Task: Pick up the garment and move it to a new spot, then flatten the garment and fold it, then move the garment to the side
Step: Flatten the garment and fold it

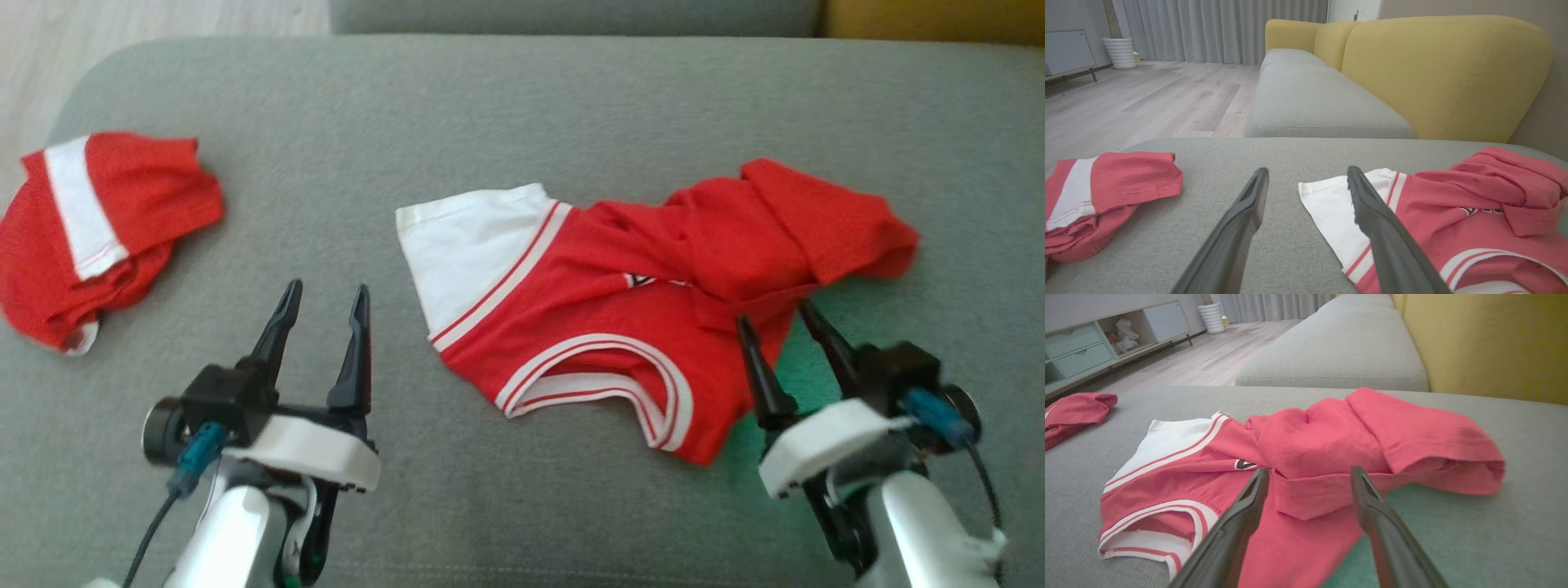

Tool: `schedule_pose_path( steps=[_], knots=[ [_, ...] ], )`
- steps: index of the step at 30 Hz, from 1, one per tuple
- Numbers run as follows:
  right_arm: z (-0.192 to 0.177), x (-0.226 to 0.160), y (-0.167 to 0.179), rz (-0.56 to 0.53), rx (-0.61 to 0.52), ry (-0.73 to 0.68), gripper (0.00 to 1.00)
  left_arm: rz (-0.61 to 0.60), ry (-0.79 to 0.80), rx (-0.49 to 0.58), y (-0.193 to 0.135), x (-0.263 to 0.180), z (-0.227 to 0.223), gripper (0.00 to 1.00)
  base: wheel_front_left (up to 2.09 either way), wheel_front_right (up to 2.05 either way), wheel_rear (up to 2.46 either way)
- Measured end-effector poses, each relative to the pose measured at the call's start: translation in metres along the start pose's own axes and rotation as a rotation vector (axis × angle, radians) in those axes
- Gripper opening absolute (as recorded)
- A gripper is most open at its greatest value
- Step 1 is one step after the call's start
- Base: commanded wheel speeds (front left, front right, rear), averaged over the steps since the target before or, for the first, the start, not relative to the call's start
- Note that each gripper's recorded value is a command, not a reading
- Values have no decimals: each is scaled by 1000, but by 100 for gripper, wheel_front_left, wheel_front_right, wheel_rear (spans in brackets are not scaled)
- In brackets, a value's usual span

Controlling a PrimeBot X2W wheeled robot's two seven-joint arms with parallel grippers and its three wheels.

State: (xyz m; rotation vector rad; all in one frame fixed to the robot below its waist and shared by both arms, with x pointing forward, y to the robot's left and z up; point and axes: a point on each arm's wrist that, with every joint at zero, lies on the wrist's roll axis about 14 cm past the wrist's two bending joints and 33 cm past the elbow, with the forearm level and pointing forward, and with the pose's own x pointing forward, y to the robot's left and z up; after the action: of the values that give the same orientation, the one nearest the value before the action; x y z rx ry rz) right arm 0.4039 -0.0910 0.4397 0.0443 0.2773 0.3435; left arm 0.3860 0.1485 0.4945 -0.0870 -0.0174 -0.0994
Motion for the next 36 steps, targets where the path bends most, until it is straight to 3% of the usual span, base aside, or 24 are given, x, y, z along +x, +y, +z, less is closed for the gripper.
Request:
schedule_pose_path(
  steps=[7, 9, 10, 24, 30, 36],
  knots=[
    [-39, 24, 4, 43, -53, 140, 100, 38, 26, -10, 10, 0, -9, 100, 0, 0, 0],
    [-43, 26, 5, 46, -55, 152, 24, 42, 32, -14, 10, 0, -11, 100, 0, 0, 0],
    [-43, 27, 5, 47, -56, 153, 0, 44, 36, -15, 10, 0, -13, 100, 0, 0, 0],
    [33, 46, -15, -1, -39, -87, 0, 21, 35, -25, 4, 6, -14, 100, 0, 0, 0],
    [81, 90, -46, -41, -43, -166, 0, 7, 11, -17, 2, 21, -8, 100, 0, 0, 0],
    [83, 127, -48, -18, -47, -140, 0, 14, 8, -12, 8, 27, -8, 100, 0, 0, 0]
  ],
)
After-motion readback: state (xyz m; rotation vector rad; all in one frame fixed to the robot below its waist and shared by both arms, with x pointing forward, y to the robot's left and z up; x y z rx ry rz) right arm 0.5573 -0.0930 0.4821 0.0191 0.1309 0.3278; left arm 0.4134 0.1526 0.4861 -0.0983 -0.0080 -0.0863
